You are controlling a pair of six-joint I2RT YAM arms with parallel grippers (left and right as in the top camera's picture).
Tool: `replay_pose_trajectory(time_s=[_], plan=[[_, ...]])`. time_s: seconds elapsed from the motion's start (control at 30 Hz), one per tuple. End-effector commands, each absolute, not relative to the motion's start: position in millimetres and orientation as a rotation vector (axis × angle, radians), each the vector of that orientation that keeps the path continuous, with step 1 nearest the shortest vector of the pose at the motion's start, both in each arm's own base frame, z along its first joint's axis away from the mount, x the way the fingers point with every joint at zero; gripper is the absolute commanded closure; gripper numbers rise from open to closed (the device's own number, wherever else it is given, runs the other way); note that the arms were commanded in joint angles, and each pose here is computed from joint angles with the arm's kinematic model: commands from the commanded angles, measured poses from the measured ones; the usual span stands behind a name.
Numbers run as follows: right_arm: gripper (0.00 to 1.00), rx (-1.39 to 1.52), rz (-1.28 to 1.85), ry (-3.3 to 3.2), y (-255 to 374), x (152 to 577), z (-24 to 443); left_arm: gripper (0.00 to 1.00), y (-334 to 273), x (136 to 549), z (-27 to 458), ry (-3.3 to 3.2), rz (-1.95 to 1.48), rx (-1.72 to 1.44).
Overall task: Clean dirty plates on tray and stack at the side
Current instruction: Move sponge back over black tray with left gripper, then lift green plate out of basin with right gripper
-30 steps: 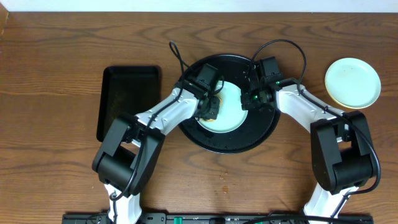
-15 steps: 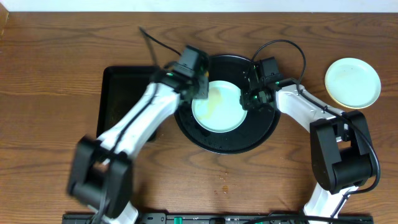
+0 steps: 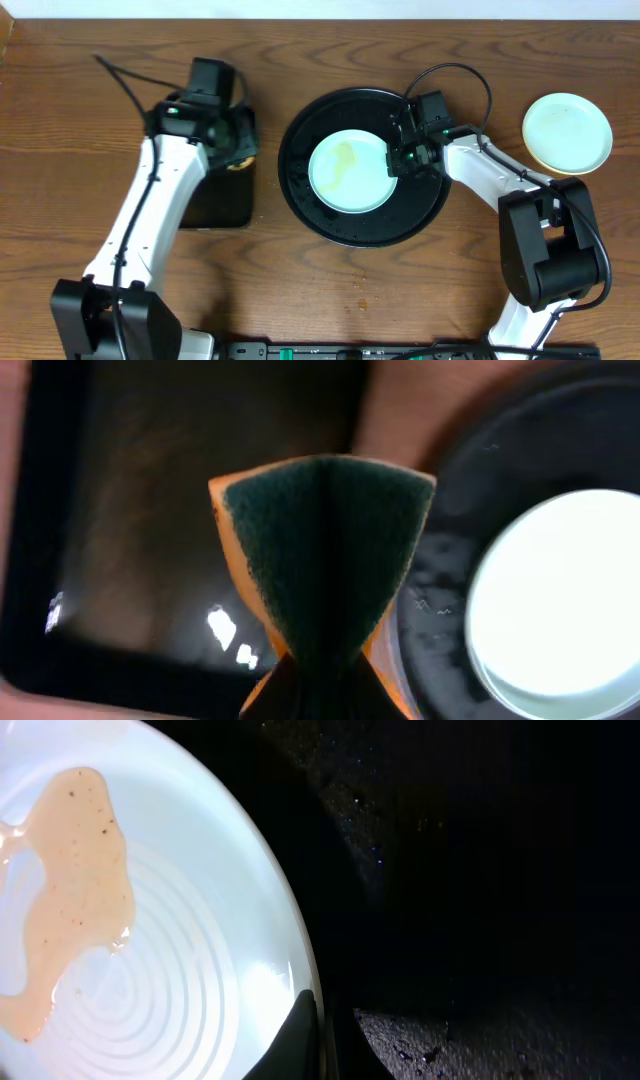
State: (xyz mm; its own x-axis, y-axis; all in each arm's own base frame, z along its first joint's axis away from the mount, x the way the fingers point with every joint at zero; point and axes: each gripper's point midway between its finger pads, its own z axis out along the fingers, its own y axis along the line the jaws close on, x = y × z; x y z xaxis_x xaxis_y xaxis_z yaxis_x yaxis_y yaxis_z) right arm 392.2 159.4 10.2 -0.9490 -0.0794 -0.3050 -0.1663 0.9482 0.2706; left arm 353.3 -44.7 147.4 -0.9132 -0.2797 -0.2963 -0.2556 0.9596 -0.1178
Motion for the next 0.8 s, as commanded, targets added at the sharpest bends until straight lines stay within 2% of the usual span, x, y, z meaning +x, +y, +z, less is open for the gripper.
replay_pose_trajectory(time_s=[0.0, 0.13, 0.27, 0.5, 0.77], plan=[[0.99, -0.211, 0.429, 2.758, 164.8, 407.1, 31.3, 0.92, -22.2, 341.5, 138.5, 2.835, -0.062, -0.481], [0.99, -0.208, 0.412, 2.75, 164.0, 411.2, 41.6, 0.92, -3.8, 330.3, 130.4, 2.872, -0.035, -0.551], [0.99, -0.218, 0.263, 2.748, 150.1, 419.0, 52.4, 0.92, 4.8, 321.9, 122.1, 2.904, -0.017, -0.557], [0.99, -0.383, -0.257, 2.649, 122.5, 438.3, 111.9, 0.89, 13.3, 312.2, 107.3, 2.935, 0.037, -0.551], [0.99, -0.493, -0.682, 2.417, 145.7, 437.1, 170.6, 0.87, 17.9, 313.2, 97.9, 2.921, 0.075, -0.552]])
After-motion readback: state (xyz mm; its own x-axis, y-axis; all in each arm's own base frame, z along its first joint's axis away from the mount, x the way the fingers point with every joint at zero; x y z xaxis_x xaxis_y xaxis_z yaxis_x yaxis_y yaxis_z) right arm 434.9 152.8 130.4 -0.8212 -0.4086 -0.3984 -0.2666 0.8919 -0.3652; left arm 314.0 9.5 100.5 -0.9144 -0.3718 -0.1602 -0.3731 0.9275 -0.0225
